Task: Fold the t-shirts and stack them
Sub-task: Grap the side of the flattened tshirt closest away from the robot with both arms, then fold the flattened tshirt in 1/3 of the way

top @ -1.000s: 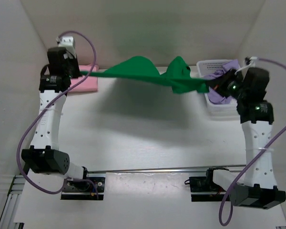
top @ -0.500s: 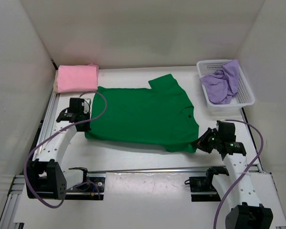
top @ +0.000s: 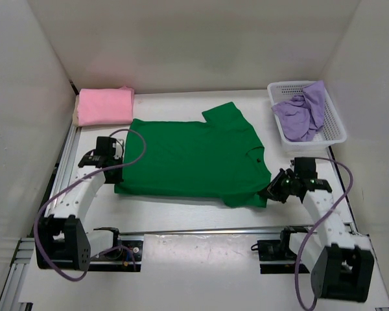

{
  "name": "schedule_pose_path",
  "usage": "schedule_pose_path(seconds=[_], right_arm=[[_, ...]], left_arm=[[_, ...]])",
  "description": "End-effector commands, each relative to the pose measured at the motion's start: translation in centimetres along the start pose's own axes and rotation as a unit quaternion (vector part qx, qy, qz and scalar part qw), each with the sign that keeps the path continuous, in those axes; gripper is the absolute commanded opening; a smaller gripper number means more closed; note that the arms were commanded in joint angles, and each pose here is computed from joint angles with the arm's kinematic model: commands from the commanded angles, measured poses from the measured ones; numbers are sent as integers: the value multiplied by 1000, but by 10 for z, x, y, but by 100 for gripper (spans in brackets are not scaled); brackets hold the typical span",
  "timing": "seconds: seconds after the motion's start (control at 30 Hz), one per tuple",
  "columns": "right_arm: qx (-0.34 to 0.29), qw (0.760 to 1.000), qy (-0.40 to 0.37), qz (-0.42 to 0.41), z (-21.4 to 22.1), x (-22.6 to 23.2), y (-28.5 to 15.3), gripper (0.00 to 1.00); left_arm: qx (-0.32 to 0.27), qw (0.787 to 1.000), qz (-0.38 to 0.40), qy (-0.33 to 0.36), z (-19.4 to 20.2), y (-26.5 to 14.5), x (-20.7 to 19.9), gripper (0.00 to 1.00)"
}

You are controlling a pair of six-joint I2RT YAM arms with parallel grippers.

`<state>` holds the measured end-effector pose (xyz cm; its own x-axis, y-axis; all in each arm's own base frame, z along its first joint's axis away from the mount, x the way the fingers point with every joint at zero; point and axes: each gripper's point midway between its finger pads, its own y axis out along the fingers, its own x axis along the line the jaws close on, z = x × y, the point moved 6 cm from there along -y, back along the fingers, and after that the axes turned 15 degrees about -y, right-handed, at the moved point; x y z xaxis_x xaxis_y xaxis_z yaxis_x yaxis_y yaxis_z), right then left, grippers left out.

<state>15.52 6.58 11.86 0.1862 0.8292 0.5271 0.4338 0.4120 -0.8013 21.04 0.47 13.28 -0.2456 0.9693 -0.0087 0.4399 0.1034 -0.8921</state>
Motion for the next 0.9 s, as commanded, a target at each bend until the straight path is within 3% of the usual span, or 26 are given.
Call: schedule_pose_path(seconds=[0.0, 0.17, 0.5, 0.87], right_arm=[[-38, 997, -57, -18, -47, 20, 0, 0], [-11, 992, -122, 14, -85, 43, 21, 0], [0, 988, -129, 89, -125, 36, 56, 0], [9, 985, -139, 101, -159, 40, 81, 0]], left_arm=[[-12, 1000, 6, 1, -31, 5, -10, 11], [-10, 1000, -18, 1, -58, 25, -14, 11], [-14, 998, -55, 2, -93, 50, -18, 11], [20, 998, -65, 9, -90, 76, -21, 11]])
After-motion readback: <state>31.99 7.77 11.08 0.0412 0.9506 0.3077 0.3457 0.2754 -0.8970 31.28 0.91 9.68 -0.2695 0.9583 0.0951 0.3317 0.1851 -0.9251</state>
